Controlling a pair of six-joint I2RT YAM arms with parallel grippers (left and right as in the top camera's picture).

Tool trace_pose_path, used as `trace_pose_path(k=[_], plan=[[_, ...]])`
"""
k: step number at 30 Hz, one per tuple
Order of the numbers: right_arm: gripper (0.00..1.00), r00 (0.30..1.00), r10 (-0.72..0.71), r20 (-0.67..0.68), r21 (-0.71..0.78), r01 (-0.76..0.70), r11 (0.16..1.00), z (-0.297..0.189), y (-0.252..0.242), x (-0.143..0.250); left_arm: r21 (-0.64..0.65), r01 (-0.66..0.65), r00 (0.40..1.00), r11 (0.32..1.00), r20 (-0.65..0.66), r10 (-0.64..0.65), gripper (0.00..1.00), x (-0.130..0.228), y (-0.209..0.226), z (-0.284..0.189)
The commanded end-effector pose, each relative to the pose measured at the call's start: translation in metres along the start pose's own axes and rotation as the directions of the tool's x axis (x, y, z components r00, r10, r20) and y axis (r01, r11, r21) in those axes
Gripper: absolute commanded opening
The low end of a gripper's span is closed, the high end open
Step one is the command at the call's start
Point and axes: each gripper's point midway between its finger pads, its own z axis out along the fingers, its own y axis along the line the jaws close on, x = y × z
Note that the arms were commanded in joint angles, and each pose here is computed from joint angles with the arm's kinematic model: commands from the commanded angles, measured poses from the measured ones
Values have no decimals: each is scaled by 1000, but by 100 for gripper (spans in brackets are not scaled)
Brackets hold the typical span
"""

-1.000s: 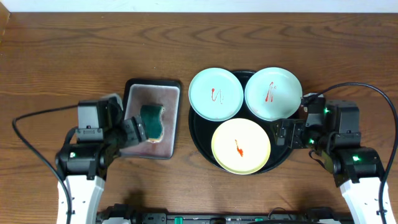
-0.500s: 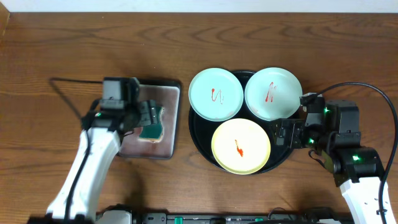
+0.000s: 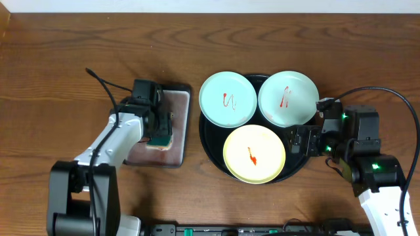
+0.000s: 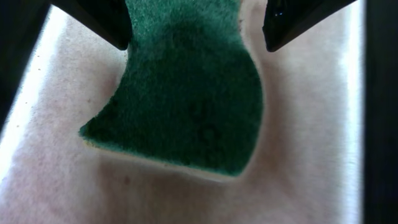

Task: Clean dirty plates on tray and stack at the side
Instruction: 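Dip and rub the green sponge in the soapy water with left gripper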

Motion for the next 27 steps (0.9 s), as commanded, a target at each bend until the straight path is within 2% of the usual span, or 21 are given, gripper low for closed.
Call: trace_pose_path(k=[1, 7, 8, 12, 13, 21, 22, 24, 25, 27], plan=[[99, 1000, -13, 17, -10, 14, 1000, -4, 3, -7, 15, -14, 1000, 1000, -17, 14, 67, -1, -6, 6], [99, 1000, -13, 18, -7, 14, 1000, -4, 3, -7, 11, -14, 999, 1000, -45, 14, 57, 4, -5, 14], [99, 1000, -13, 18, -7, 14, 1000, -4, 3, -7, 9, -14, 999, 1000, -50, 14, 50, 5, -5, 16], [99, 1000, -15, 21, -7, 15, 1000, -4, 3, -7, 9, -13, 999, 1000, -53, 14, 11, 5, -4, 17], [99, 1000, -15, 22, -7, 15, 1000, -4, 3, -8, 9, -13, 999, 1000, -51, 14, 8, 5, -5, 16], [99, 1000, -16, 24, -7, 16, 1000, -4, 3, -8, 35, -12, 997, 999, 74, 10, 7, -15, -8, -20], [99, 1000, -15, 24, -7, 16, 1000, -4, 3, -8, 39, -13, 996, 999, 88, 10, 8, -17, -9, -25], [99, 1000, -15, 24, -8, 16, 1000, -4, 3, -8, 42, -14, 995, 999, 104, 9, 51, -18, -9, -32], [99, 1000, -15, 24, -7, 15, 1000, -3, 3, -8, 42, -14, 995, 999, 104, 9, 65, -18, -9, -32], [99, 1000, -15, 24, -7, 16, 1000, -4, 3, -8, 41, -14, 995, 999, 97, 9, 72, -16, -9, -31]])
